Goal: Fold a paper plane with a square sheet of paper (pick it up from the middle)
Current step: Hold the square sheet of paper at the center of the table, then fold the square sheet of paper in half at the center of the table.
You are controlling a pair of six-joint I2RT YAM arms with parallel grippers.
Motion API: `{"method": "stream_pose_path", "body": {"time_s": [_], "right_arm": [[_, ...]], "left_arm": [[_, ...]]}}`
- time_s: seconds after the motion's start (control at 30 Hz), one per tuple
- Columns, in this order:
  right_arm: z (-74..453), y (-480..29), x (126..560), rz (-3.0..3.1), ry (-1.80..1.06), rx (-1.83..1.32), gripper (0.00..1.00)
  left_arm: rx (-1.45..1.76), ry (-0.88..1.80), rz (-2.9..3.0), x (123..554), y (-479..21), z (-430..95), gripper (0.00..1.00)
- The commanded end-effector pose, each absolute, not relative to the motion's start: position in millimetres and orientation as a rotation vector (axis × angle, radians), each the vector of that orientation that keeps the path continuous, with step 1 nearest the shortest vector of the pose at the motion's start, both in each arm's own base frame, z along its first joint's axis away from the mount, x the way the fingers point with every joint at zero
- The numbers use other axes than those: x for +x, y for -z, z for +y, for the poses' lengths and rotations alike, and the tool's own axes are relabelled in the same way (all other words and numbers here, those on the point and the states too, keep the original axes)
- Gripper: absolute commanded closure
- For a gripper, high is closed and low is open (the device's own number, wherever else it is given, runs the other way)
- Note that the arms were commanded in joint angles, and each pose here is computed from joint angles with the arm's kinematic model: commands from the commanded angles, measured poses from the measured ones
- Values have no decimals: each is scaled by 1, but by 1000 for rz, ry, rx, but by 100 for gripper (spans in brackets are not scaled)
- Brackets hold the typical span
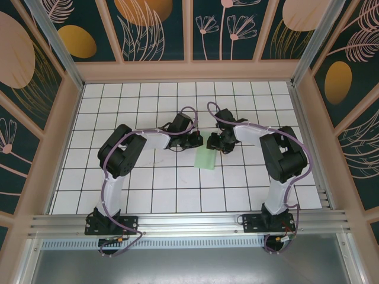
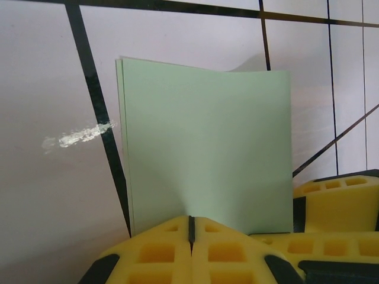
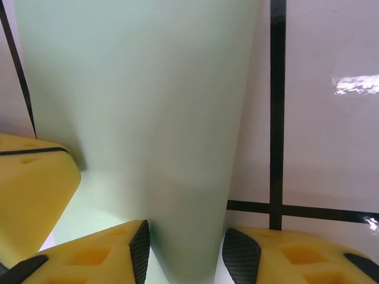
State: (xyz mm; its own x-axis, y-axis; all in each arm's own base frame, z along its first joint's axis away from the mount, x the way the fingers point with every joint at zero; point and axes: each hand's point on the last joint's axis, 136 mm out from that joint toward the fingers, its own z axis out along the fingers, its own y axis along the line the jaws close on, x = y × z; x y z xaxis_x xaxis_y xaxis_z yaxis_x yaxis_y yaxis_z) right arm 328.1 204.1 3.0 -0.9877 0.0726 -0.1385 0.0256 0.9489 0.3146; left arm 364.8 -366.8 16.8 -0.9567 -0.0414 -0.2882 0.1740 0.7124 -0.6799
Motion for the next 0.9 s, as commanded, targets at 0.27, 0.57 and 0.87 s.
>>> {"method": "stream_pose_path", "body": {"time_s": [0.27,0.57,0.87], "right_arm": [[167,0,337,2902,-309,183,49],[191,-82,350,2670,-649,186,51],[233,-70,347,2683,-917,174,89]], "left_arm": [[2,869,2815,346,34,-338,100],[-26,802,2837,345,46,-330,100],[-58,783,2858,342,54,-326,100]]}}
